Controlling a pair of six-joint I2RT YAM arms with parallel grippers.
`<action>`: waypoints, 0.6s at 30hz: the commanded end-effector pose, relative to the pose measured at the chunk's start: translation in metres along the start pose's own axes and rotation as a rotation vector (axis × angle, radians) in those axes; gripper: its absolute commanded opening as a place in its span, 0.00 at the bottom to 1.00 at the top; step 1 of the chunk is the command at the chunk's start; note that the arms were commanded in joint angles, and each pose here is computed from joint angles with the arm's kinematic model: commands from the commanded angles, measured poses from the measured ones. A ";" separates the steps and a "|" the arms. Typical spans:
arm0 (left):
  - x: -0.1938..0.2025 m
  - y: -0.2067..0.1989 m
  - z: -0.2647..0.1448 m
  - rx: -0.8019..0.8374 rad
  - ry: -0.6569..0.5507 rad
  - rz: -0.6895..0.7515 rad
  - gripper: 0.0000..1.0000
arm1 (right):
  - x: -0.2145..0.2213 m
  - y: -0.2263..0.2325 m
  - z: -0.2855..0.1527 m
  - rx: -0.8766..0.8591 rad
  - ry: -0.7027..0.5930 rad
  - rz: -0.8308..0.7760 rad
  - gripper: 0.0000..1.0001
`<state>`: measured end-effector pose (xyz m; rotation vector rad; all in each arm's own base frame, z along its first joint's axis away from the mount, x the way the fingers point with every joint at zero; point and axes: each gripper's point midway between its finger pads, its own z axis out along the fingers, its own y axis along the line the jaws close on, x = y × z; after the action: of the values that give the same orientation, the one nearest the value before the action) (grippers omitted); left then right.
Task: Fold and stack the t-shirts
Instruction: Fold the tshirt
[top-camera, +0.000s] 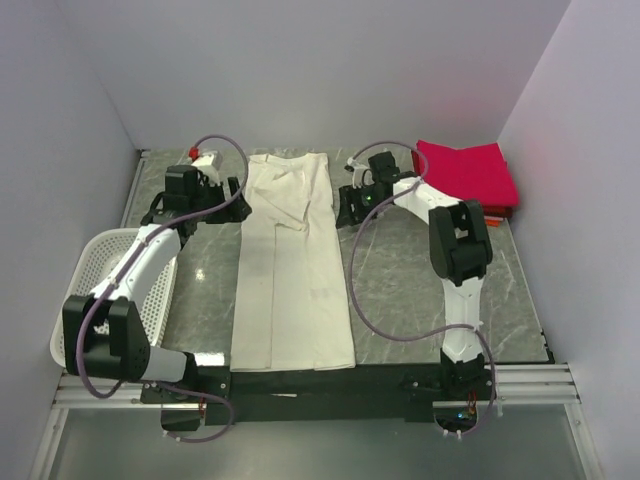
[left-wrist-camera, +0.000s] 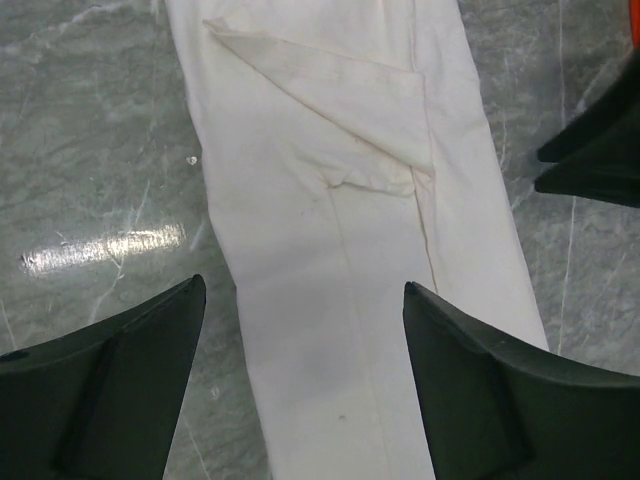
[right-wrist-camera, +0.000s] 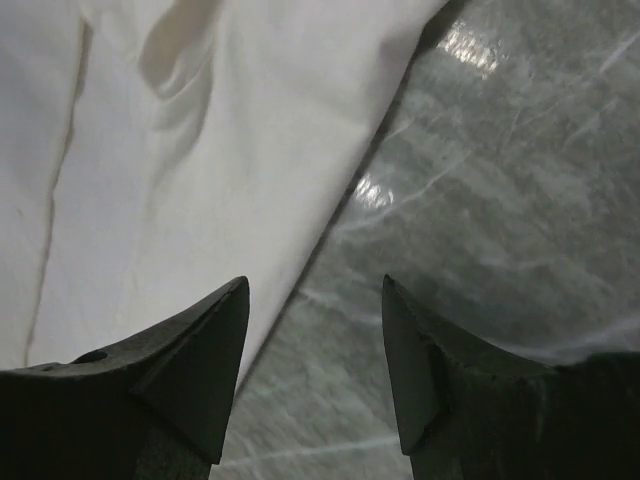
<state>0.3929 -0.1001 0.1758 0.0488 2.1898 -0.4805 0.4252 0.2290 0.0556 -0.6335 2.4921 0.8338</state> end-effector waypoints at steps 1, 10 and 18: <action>-0.007 -0.012 -0.022 0.029 -0.056 0.009 0.85 | -0.035 0.005 0.010 -0.013 -0.043 0.187 0.62; 0.010 -0.007 -0.036 0.003 -0.074 0.021 0.85 | -0.068 -0.020 0.045 0.003 -0.050 0.407 0.63; 0.016 -0.004 -0.031 0.001 -0.058 0.022 0.85 | -0.074 -0.033 0.058 0.041 -0.044 0.456 0.53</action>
<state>0.3550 -0.0943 0.1750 0.0519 2.1629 -0.4684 0.5116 0.2651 0.0372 -0.0898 2.6252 0.9406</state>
